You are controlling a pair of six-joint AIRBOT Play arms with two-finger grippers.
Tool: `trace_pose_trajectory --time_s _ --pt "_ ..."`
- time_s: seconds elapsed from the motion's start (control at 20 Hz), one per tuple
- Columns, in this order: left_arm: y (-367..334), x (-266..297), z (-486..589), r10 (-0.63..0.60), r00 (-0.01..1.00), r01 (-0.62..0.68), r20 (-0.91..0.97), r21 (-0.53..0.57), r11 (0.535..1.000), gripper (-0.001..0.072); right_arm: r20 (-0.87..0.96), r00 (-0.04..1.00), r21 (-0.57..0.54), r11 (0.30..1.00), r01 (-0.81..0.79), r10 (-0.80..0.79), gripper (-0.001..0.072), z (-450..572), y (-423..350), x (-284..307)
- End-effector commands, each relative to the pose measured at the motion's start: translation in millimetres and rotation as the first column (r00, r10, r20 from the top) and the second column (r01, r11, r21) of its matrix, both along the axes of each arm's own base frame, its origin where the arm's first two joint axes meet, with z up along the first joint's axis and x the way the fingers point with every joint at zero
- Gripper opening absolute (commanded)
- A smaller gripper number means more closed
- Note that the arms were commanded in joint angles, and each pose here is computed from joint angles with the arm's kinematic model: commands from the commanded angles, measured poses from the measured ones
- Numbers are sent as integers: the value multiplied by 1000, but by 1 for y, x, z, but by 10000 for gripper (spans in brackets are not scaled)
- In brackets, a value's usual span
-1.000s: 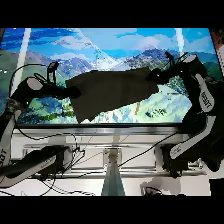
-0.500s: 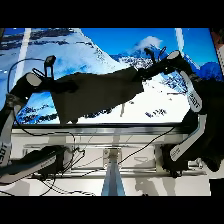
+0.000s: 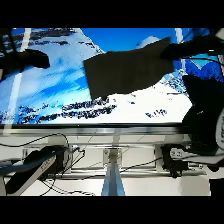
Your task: Fold the clothes and pants, and hang the long-sleeved shirts on hangers.
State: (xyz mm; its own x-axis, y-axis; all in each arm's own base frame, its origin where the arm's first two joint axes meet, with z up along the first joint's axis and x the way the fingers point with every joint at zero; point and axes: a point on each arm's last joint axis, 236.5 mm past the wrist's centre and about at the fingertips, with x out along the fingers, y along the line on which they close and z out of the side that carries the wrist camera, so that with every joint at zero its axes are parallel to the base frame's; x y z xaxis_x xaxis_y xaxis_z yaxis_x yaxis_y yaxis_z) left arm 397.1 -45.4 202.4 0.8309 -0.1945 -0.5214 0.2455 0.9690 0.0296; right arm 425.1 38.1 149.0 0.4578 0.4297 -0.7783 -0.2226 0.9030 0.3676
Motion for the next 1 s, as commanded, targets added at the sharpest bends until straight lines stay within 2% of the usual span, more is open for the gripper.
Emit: trace_pose_trajectory --time_s 0.0,0.05,0.1,0.2,0.3,0.45,0.5,0.55,0.6,0.65,0.75,0.8,0.9,0.95 --pt "7 -25 58 14 987 -19 158 30 999 5 88 883 -210 858 468 -460 20 58 -126 -62" --pt "7 -30 65 14 984 -20 176 30 999 5 98 797 -240 763 600 -596 20 69 -160 -90" --pt "7 -33 69 14 982 -20 189 30 999 5 103 679 -263 638 724 -727 20 78 -192 -124" --pt "7 -36 74 14 980 -20 201 29 999 5 87 391 -252 359 898 -916 20 91 -232 -194" --pt "7 -36 73 14 980 -20 200 29 999 4 68 115 -201 99 975 -991 21 101 -250 -251" --pt "7 -36 73 14 980 -20 199 29 999 5 92 -180 -123 -191 974 -979 38 119 -264 -315" --pt "7 -36 73 14 980 -20 199 29 999 5 97 -268 -95 -277 956 -958 90 124 -268 -332" --pt "7 -36 73 14 980 -20 199 29 999 5 96 -353 -64 -359 931 -931 255 127 -271 -347" --pt "7 -36 73 14 980 -20 199 29 999 5 81 -401 -41 -405 913 -913 511 128 -273 -353" --pt "7 -36 73 14 980 -20 199 30 999 5 61 -413 -27 -415 910 -909 689 126 -274 -353" --pt "7 -36 73 14 980 -20 199 30 999 5 29 -364 -10 -364 931 -931 676 122 -275 -337" --pt "7 -36 73 14 980 -20 199 30 999 5 30 -303 -14 -303 953 -953 674 120 -278 -326" --pt "7 -36 73 14 980 -20 199 30 999 5 10 -101 15 -101 995 -995 654 116 -276 -286" --pt "7 -36 73 14 980 -20 199 29 999 5 -8 19 43 18 999 -1000 533 114 -270 -260"
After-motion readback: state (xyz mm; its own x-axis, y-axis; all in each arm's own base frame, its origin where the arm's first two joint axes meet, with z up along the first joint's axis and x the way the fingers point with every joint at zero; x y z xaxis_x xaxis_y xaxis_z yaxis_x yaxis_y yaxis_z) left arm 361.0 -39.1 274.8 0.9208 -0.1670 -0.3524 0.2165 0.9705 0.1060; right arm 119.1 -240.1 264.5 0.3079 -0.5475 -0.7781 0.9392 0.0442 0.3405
